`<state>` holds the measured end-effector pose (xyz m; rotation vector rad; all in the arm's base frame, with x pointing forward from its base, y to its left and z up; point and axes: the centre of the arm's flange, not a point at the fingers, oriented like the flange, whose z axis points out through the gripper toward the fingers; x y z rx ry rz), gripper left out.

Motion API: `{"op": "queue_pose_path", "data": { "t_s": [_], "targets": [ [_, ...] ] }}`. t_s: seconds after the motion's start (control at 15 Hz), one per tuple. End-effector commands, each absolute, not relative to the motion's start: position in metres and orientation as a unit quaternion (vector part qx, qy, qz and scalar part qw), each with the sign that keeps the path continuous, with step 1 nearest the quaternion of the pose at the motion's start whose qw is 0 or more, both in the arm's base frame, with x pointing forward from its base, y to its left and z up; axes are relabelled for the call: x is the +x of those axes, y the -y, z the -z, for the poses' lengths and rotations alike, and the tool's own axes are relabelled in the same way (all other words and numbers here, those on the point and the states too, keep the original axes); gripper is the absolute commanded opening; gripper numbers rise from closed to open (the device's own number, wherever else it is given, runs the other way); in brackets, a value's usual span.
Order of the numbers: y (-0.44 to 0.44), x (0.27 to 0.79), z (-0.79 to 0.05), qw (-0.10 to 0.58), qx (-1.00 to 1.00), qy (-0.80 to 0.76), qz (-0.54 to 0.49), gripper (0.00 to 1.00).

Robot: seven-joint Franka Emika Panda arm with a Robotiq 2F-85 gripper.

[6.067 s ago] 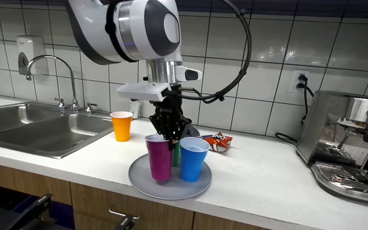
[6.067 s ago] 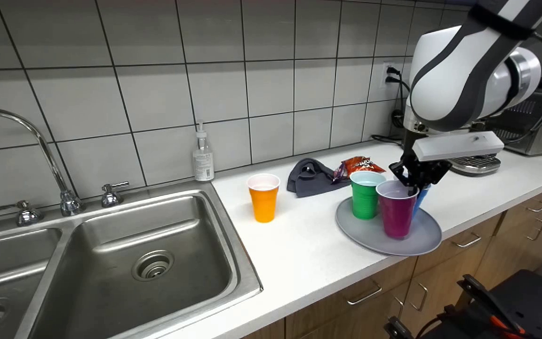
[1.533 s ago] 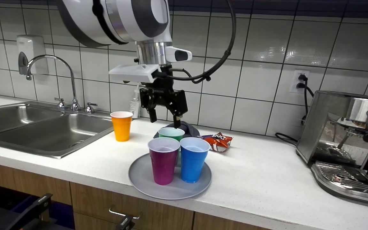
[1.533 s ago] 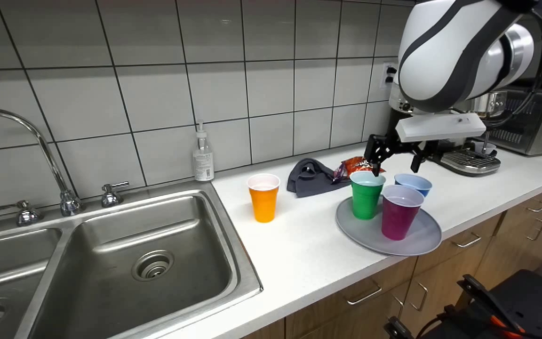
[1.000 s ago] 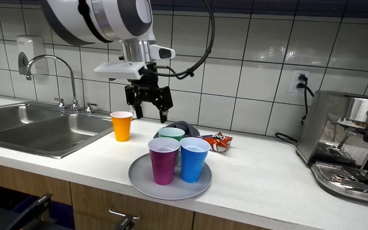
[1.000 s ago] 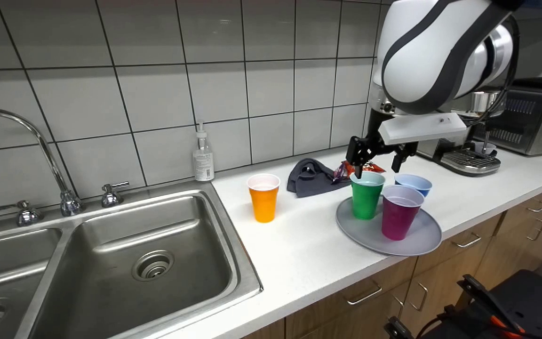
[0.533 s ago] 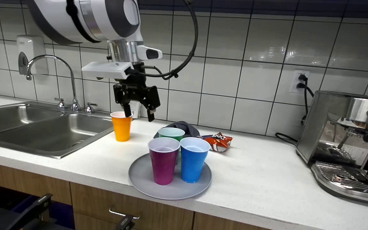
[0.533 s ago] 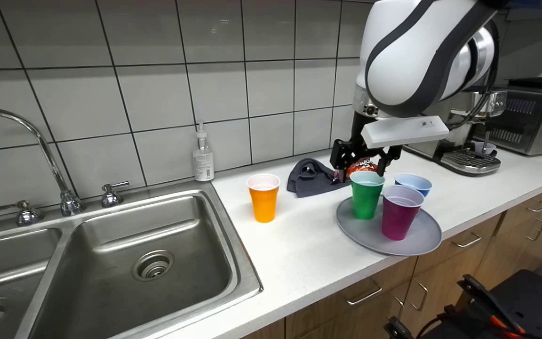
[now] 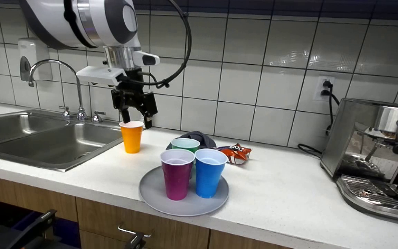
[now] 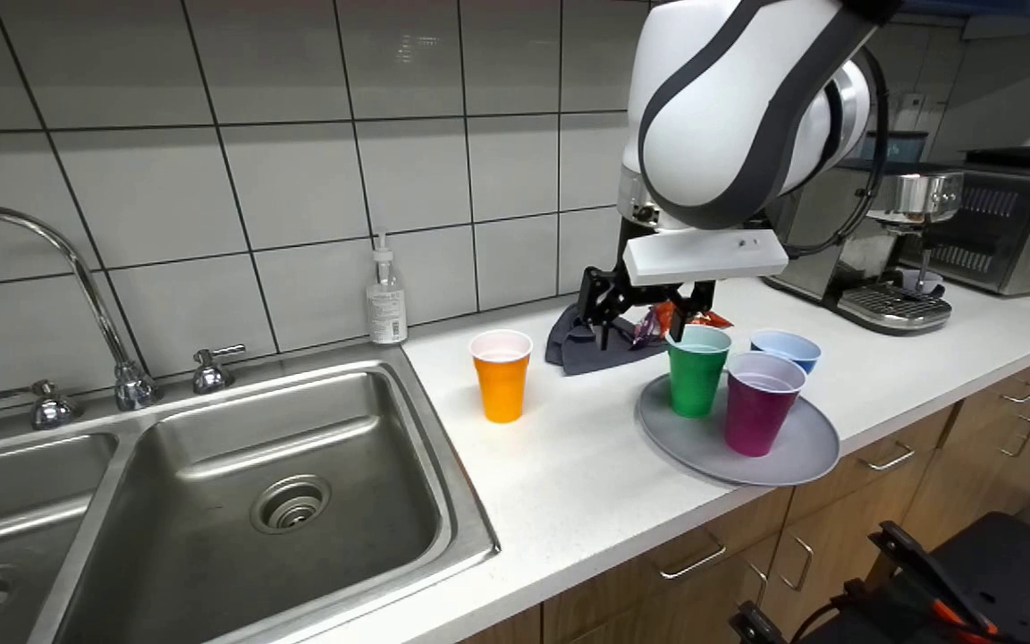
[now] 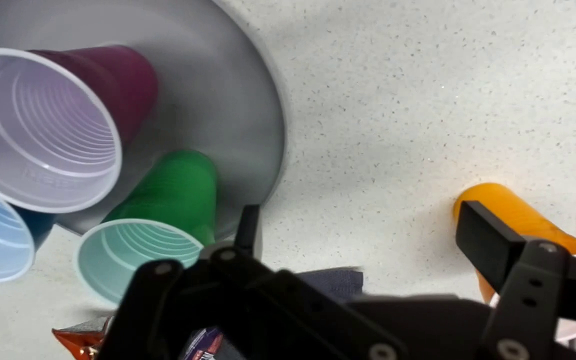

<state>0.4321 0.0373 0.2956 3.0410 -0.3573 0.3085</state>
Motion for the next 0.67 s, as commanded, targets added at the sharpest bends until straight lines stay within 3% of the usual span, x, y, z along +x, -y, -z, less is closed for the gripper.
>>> {"op": "queue_pose_path", "data": {
  "t_s": [0.0, 0.6],
  "targets": [
    [-0.057, 0.457, -0.292, 0.028, 0.984, 0.138, -0.107, 1.00],
    [-0.096, 0.496, -0.284, 0.020, 0.979, 0.168, -0.110, 1.00]
  ]
}}
